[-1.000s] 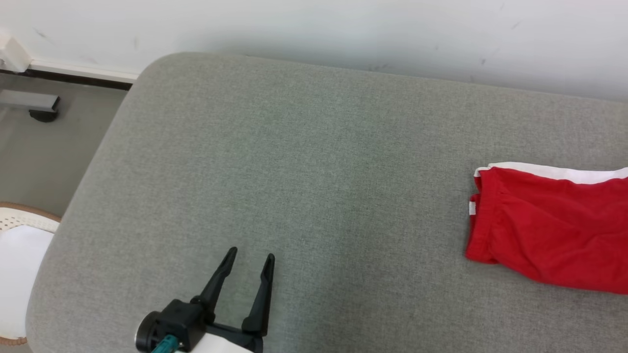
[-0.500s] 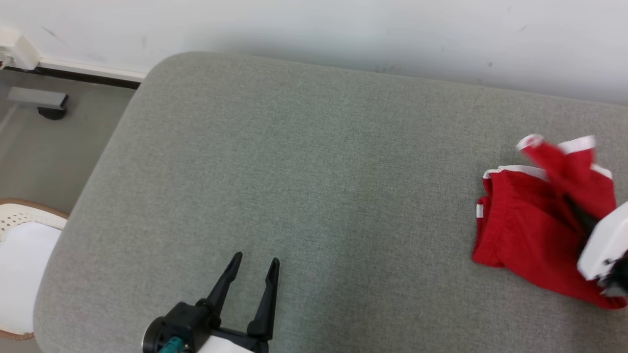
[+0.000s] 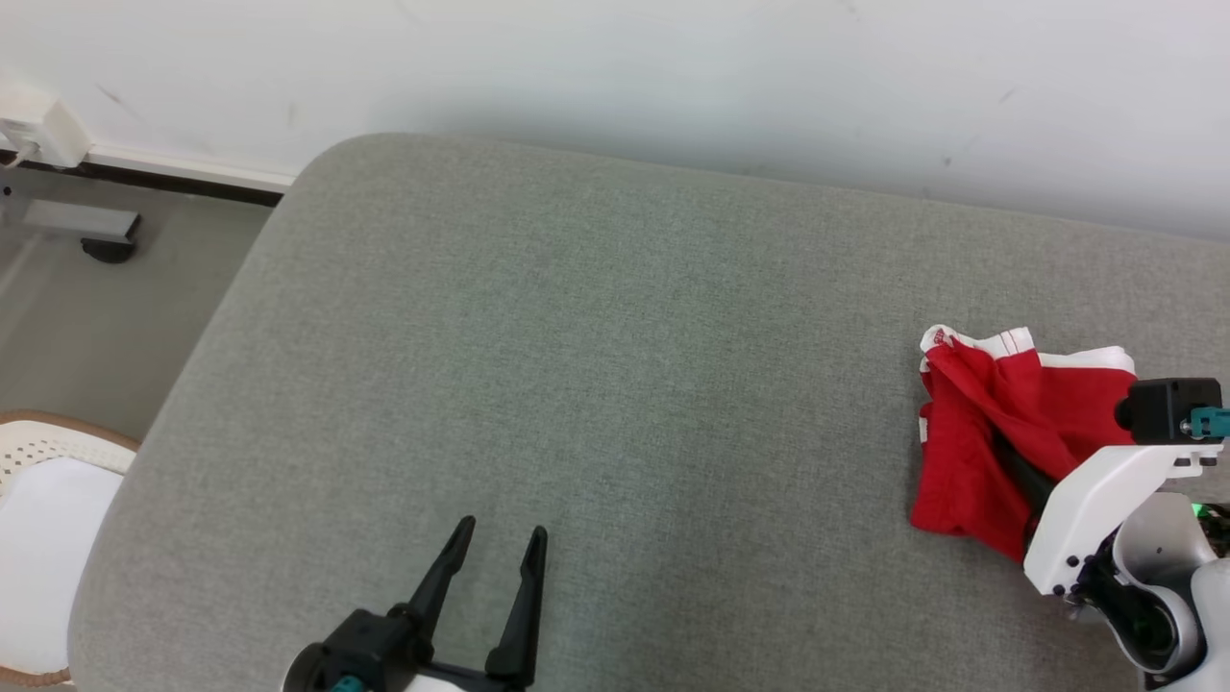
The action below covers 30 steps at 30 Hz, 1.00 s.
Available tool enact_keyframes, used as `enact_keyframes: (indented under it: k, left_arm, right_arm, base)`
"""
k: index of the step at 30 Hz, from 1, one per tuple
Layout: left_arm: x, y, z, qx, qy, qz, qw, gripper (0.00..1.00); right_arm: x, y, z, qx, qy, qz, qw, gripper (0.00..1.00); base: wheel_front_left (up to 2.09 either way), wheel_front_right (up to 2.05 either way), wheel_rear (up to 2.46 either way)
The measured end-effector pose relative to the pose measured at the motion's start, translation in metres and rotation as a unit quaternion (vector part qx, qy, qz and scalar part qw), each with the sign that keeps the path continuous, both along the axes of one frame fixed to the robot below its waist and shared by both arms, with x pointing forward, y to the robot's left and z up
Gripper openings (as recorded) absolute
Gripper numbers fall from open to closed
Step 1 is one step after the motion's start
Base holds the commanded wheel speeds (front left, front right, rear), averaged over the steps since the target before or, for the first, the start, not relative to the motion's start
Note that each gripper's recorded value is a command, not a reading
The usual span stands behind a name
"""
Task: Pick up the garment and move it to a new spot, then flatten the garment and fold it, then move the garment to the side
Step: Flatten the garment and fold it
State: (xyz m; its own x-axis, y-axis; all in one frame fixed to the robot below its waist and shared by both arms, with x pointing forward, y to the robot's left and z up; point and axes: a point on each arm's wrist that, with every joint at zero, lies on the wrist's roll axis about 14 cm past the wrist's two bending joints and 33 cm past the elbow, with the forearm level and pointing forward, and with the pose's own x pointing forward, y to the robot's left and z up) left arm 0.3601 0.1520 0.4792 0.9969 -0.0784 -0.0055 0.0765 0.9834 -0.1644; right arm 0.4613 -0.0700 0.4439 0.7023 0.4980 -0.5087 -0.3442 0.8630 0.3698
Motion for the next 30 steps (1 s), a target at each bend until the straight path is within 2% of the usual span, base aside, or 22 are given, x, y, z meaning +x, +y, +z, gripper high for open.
enact_keyframes:
  k: [1,2,3,10,16,22,30]
  left_arm:
    - [0.0,-0.001,0.0,0.0,0.0,-0.001,1.0,1.0]
    - [-0.001,-0.002,0.0,-0.001,0.001,-0.003,1.0,1.0]
    - [-0.002,-0.003,-0.001,0.0,0.001,-0.004,1.0,1.0]
    - [-0.009,-0.004,-0.002,-0.001,0.003,-0.005,1.0,1.0]
    - [-0.018,-0.001,-0.004,0.006,0.005,-0.002,1.0,1.0]
    - [-0.027,-0.003,-0.001,0.006,-0.002,-0.005,1.0,1.0]
    - [-0.03,-0.015,0.01,0.008,-0.02,-0.023,1.0,1.0]
  right_arm:
    - [0.0,0.002,0.002,0.005,-0.006,-0.001,1.0,0.49]
    - [0.001,0.005,0.006,0.013,-0.012,-0.004,1.0,0.94]
    - [0.001,0.008,0.008,0.018,-0.016,-0.004,1.0,1.0]
    - [-0.003,0.025,0.045,0.071,-0.083,-0.01,0.994,1.0]
    - [-0.023,0.012,0.062,0.072,-0.14,-0.029,0.987,1.0]
    - [-0.042,-0.038,0.081,0.032,-0.219,-0.082,0.972,1.0]
    - [-0.075,-0.128,0.074,-0.032,-0.253,-0.189,0.948,1.0]
  base:
    - [0.0,0.0,0.0]
    - [0.0,0.0,0.0]
    - [0.0,0.0,0.0]
    - [0.0,0.0,0.0]
    - [0.0,0.0,0.0]
    - [0.0,0.0,0.0]
    - [0.0,0.0,0.0]
